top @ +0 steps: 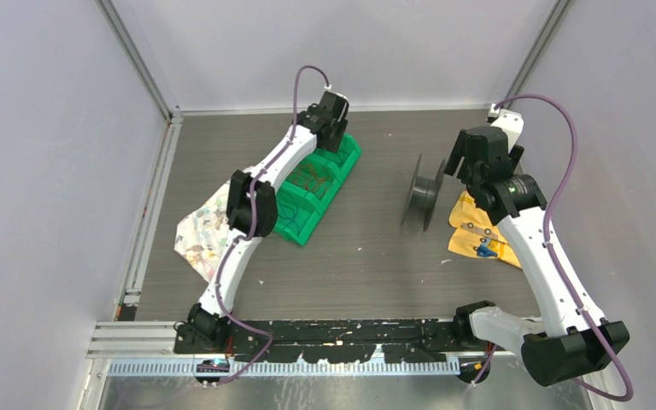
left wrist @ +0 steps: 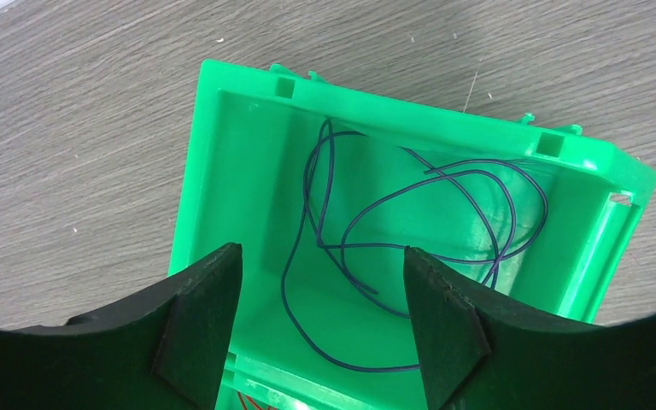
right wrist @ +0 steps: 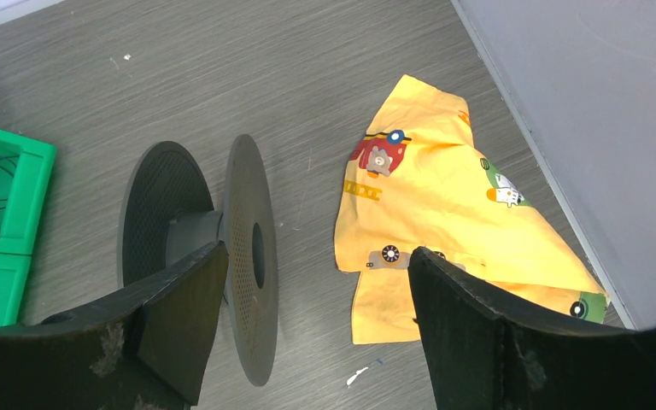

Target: Wrap the cables

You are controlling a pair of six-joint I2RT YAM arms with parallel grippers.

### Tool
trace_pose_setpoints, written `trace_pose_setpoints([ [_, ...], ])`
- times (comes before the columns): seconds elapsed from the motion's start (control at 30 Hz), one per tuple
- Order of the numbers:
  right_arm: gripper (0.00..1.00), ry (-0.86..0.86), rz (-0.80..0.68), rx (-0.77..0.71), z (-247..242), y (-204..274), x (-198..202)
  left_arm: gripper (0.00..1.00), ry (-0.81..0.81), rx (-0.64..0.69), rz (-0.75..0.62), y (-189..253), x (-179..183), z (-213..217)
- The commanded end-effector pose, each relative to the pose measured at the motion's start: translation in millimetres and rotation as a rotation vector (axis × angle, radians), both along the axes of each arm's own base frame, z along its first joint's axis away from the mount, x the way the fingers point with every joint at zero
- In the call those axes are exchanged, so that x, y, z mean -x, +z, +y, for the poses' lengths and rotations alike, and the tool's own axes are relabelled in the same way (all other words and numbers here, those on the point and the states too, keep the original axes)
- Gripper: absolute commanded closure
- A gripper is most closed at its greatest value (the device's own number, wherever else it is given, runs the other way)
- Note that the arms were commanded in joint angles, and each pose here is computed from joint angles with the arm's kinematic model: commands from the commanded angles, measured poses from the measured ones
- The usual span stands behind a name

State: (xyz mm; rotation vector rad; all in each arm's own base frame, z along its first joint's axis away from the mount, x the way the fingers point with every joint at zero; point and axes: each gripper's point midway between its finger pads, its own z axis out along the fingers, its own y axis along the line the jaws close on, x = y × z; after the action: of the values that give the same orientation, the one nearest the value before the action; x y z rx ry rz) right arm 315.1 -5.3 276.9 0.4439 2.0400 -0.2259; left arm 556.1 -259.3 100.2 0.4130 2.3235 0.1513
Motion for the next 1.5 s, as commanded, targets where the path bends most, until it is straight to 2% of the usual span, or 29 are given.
trace_pose_setpoints([
  [0.0,0.18,-0.017,-0.071,-0.019,-2.8,23.2,0.9,0.30,0.022,-0.002,-0.040,1.3,-13.3,3.7],
  [0.13,0.18,-0.017,-0.066,-0.021,-2.8,21.9,1.3,0.39,0.040,0.026,-0.035,-10.1,-19.2,4.8],
  [0.23,0.18,-0.017,-0.063,-0.019,-3.1,21.5,2.3,0.51,0.039,0.034,-0.043,-12.4,-23.0,3.5],
  [0.3,0.18,-0.019,-0.067,-0.021,-3.4,22.5,3.5,0.69,0.042,0.040,-0.055,-8.4,-24.8,2.7],
  [0.37,0.18,-0.020,-0.066,-0.019,-3.7,22.4,3.6,0.92,0.045,0.052,-0.075,1.8,-26.1,2.0],
  [0.4,0.18,-0.021,-0.068,-0.019,-3.9,23.1,3.7,0.99,0.045,0.057,-0.087,9.2,-26.2,2.0],
  [0.6,0.18,-0.030,-0.084,-0.011,-5.9,31.3,1.0,0.99,-0.019,0.077,-0.182,83.3,-17.1,4.4],
  [0.8,0.18,0.001,-0.117,-0.026,0.0,46.1,-3.9,0.99,-0.105,0.100,-0.281,162.8,14.3,16.1],
  [0.93,0.18,0.068,-0.172,-0.100,15.6,73.4,-6.3,1.00,-0.147,0.133,-0.279,199.5,39.6,21.5],
  [1.1,0.18,0.285,-0.231,-0.219,59.2,113.6,-13.6,0.99,-0.284,0.273,-0.248,245.0,81.7,7.8],
  [1.23,0.18,0.508,-0.257,-0.412,119.7,126.8,-24.2,1.00,-0.334,0.397,-0.305,282.2,105.3,2.7],
  [1.33,0.17,0.605,-0.226,-0.423,159.7,119.1,-27.8,0.99,-0.353,0.468,-0.333,306.5,120.4,4.4],
  [1.4,0.17,0.622,-0.195,-0.402,178.8,109.2,-31.8,0.99,-0.382,0.512,-0.341,321.1,132.0,3.2],
  [1.47,0.16,0.633,-0.152,-0.448,197.5,97.8,-41.4,1.00,-0.420,0.545,-0.351,332.0,143.0,0.6],
])
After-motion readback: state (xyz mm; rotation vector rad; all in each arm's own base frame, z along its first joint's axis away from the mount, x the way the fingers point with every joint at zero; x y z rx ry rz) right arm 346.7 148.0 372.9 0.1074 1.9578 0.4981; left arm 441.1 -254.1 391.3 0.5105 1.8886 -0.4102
